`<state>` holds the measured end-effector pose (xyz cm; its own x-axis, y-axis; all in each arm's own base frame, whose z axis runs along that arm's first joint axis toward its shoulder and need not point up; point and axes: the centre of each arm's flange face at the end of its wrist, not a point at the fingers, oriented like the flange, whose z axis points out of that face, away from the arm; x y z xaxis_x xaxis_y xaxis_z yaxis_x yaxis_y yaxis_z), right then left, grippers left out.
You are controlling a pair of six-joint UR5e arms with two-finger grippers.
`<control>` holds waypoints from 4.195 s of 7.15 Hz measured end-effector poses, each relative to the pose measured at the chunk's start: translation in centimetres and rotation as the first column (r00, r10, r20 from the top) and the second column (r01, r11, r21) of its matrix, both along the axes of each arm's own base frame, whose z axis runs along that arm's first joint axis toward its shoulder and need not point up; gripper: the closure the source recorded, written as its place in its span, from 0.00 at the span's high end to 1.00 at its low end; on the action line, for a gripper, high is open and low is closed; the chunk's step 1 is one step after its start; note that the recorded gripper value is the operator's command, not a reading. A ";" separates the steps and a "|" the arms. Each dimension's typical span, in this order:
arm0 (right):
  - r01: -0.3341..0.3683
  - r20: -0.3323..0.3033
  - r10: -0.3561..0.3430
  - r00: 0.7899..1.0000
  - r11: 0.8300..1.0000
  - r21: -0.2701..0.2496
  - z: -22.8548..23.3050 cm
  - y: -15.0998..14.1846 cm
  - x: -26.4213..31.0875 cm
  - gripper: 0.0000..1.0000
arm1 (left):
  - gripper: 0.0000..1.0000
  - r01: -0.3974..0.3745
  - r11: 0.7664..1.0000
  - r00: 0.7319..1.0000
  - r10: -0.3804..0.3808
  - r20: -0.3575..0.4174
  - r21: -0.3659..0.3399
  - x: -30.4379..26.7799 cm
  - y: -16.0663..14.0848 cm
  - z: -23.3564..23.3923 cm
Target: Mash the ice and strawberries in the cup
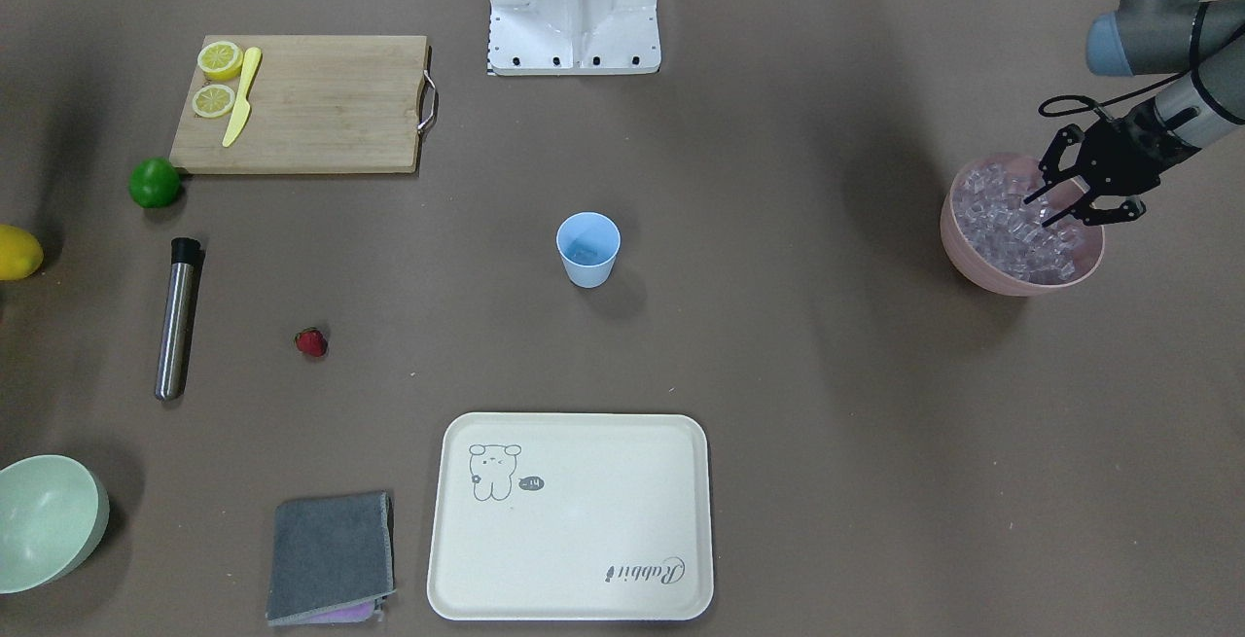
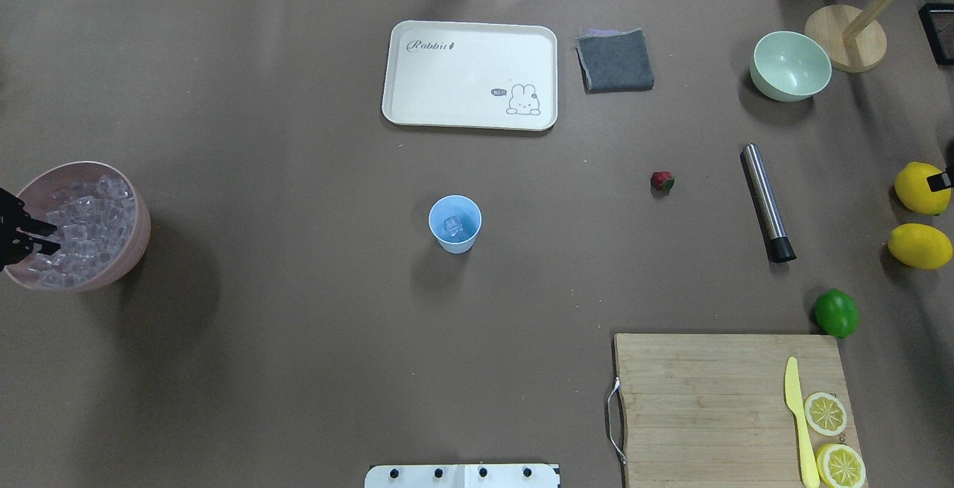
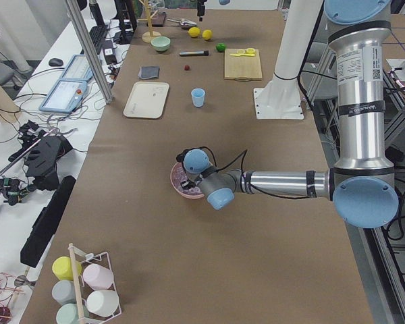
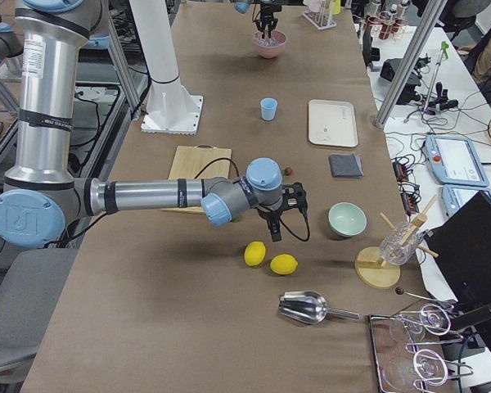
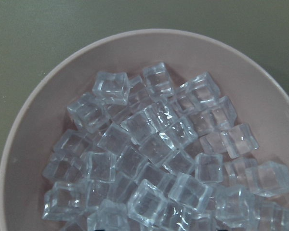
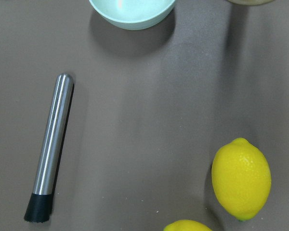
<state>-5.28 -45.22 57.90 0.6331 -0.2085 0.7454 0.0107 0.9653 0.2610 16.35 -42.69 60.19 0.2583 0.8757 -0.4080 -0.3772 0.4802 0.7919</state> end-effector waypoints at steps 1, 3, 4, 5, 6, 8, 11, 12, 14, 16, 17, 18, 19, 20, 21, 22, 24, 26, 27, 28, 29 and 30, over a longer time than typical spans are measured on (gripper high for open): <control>0.000 0.000 0.000 1.000 1.000 0.000 0.0 0.0 0.0 1.00 | 0.00 0.002 1.000 1.000 -0.002 -0.002 -0.004 -0.1 0.0 -0.3; 0.000 0.001 0.000 1.000 1.000 0.001 -0.1 0.0 0.0 1.00 | 0.00 0.012 0.999 1.000 -0.012 0.002 -0.033 -0.3 -0.3 -2.5; 0.001 0.001 -0.001 1.000 1.000 0.001 -0.1 0.0 0.0 1.00 | 0.01 0.015 0.999 1.000 -0.015 0.009 -0.052 -0.3 -0.4 -4.3; 0.001 0.002 -0.001 1.000 1.000 0.001 -0.1 0.0 0.0 1.00 | 0.55 0.016 0.998 1.000 -0.015 0.017 -0.067 -0.3 -0.4 -5.4; 0.001 0.002 -0.001 1.000 1.000 0.001 -0.1 0.0 0.0 1.00 | 0.67 0.016 0.997 1.000 -0.014 0.025 -0.075 -0.3 -0.4 -5.7; 0.001 0.001 -0.001 1.000 1.000 0.000 -0.1 0.0 0.0 1.00 | 0.74 0.019 0.996 0.999 -0.016 0.038 -0.082 -0.3 -0.4 -5.3; 0.001 0.001 -0.001 1.000 1.000 0.002 -0.1 0.0 -0.1 1.00 | 0.76 0.033 0.995 0.998 -0.028 0.062 -0.090 -0.4 -0.4 -4.1; 0.002 0.001 -0.002 1.000 1.000 0.003 -0.1 0.0 -0.1 1.00 | 0.76 0.039 0.995 0.997 -0.032 0.071 -0.091 -0.4 -0.4 -3.7; 0.002 0.001 -0.002 1.000 1.000 0.003 -0.2 0.0 -0.1 1.00 | 0.77 0.041 0.995 0.996 -0.033 0.079 -0.094 -0.4 -0.2 -3.2; 0.002 0.002 -0.002 1.000 1.000 0.003 -0.2 0.0 -0.1 1.00 | 0.78 0.045 0.995 0.996 -0.038 0.085 -0.094 -0.4 -0.2 -3.1; 0.002 0.002 -0.002 1.000 1.000 0.002 -0.1 0.0 -0.1 1.00 | 0.78 0.047 0.995 0.996 -0.039 0.086 -0.092 -0.4 -0.2 -3.1; 0.003 0.002 -0.003 1.000 1.000 0.001 0.0 0.0 -0.1 1.00 | 0.78 0.048 0.995 0.995 -0.041 0.086 -0.089 -0.3 -0.4 -3.2; 0.004 0.003 -0.004 1.000 1.000 -0.001 0.0 0.1 -0.1 1.00 | 0.78 0.050 0.995 0.995 -0.043 0.086 -0.085 -0.2 -0.6 -3.4; 0.006 0.005 -0.006 1.000 1.000 -0.002 0.0 0.2 -0.1 1.00 | 0.78 0.050 0.996 0.996 -0.044 0.083 -0.076 0.0 -1.0 -3.8; 0.008 0.006 -0.008 1.000 1.000 0.000 -0.1 0.2 -0.2 1.00 | 0.78 0.044 0.997 0.996 -0.040 0.075 -0.061 0.7 -1.6 -4.6; 0.008 0.007 -0.008 1.000 1.000 0.001 -0.2 0.2 -0.2 1.00 | 0.78 0.029 0.998 0.997 -0.026 0.068 -0.049 1.7 -2.0 -5.2; 0.009 0.007 -0.010 1.000 1.000 0.008 -0.5 0.1 -0.3 1.00 | 0.78 -0.002 0.999 0.998 0.005 0.066 -0.041 3.4 -2.0 -5.3; 0.007 0.005 -0.007 1.000 1.000 0.020 -0.9 -0.2 -0.3 1.00 | 0.78 -0.012 0.999 0.997 0.016 0.072 -0.049 3.7 -1.5 -4.4; 0.004 0.002 -0.004 1.000 1.000 0.026 -1.2 -0.4 -0.3 1.00 | 0.77 -0.014 0.999 0.997 0.018 0.075 -0.053 3.6 -1.2 -4.0; 0.003 0.001 -0.003 1.000 1.000 0.029 -1.3 -0.4 -0.3 1.00 | 0.77 -0.020 0.998 0.997 0.024 0.075 -0.054 3.8 -0.9 -3.9; 0.003 0.000 -0.003 1.000 1.000 0.030 -1.2 -0.4 -0.2 1.00 | 0.77 -0.030 0.998 0.997 0.034 0.075 -0.053 4.2 -0.6 -3.7; 0.002 0.000 -0.002 1.000 0.999 0.032 -1.3 -0.4 -0.2 1.00 | 0.72 -0.039 0.998 0.996 0.042 0.075 -0.053 4.6 -0.5 -3.4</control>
<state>-5.45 -45.64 56.59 0.6325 -0.2333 0.7386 0.0122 0.9564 0.2917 20.92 -43.14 56.75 0.2551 0.8644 -0.4332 -0.4555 0.5027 0.7347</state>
